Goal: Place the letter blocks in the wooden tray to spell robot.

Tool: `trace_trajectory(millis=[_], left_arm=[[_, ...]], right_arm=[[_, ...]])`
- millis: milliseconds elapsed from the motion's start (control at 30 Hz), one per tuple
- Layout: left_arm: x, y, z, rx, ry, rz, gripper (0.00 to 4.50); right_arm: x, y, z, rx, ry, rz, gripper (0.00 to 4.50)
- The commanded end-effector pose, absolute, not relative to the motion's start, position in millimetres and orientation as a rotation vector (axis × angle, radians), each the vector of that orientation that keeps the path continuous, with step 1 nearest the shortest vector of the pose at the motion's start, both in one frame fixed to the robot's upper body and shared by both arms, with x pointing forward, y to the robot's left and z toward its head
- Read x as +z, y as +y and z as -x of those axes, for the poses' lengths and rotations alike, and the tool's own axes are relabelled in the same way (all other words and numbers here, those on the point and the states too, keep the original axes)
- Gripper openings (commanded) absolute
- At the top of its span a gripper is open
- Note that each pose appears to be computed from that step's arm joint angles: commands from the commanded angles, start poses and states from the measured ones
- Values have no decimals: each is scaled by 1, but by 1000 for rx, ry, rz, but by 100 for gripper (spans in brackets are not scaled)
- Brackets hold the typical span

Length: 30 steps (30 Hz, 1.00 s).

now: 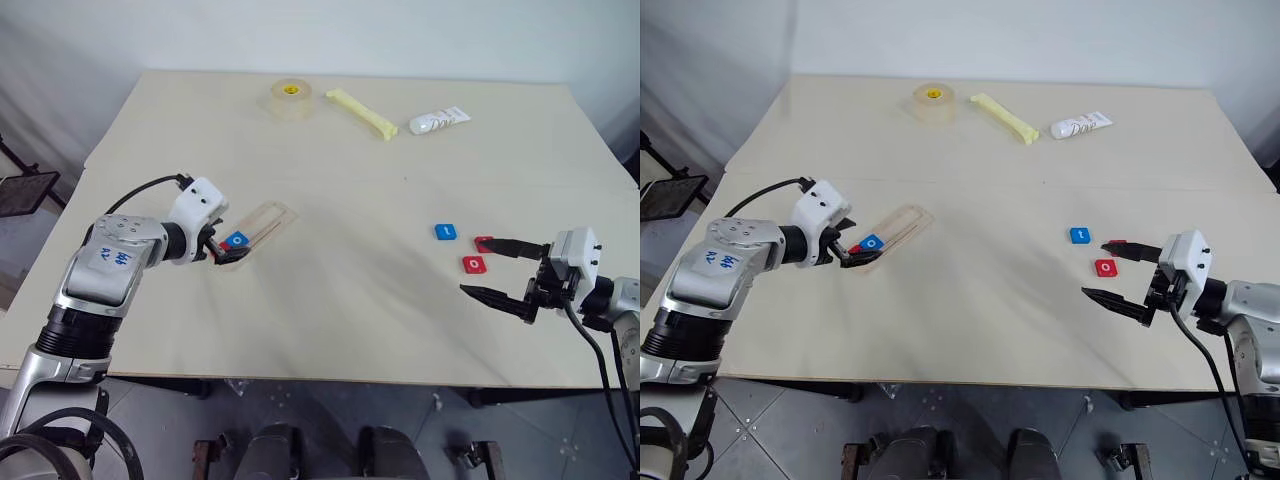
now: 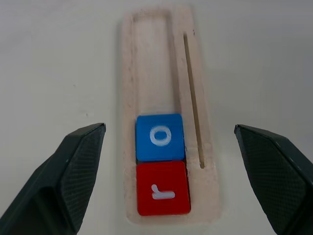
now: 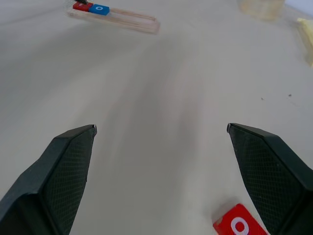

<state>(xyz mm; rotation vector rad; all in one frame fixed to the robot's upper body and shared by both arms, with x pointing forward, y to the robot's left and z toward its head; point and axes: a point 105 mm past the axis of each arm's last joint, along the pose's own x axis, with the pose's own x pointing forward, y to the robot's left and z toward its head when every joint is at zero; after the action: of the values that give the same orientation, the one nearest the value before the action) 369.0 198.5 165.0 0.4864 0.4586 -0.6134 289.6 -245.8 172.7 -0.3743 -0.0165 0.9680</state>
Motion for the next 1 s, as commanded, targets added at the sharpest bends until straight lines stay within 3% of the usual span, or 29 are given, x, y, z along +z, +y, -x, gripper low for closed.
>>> trace_trajectory(millis=[33,500,1000], left_arm=[[174,202,-372,-604,475,-521,450],[146,201,-381,-599,599,-483,450],[154,196,-375,-607,617,-516,450]], right_arm=[[187,-249,-284,954,-45,415,448],[189,-250,-281,936,-35,419,448],[189,-251,-282,928,-25,430,448]])
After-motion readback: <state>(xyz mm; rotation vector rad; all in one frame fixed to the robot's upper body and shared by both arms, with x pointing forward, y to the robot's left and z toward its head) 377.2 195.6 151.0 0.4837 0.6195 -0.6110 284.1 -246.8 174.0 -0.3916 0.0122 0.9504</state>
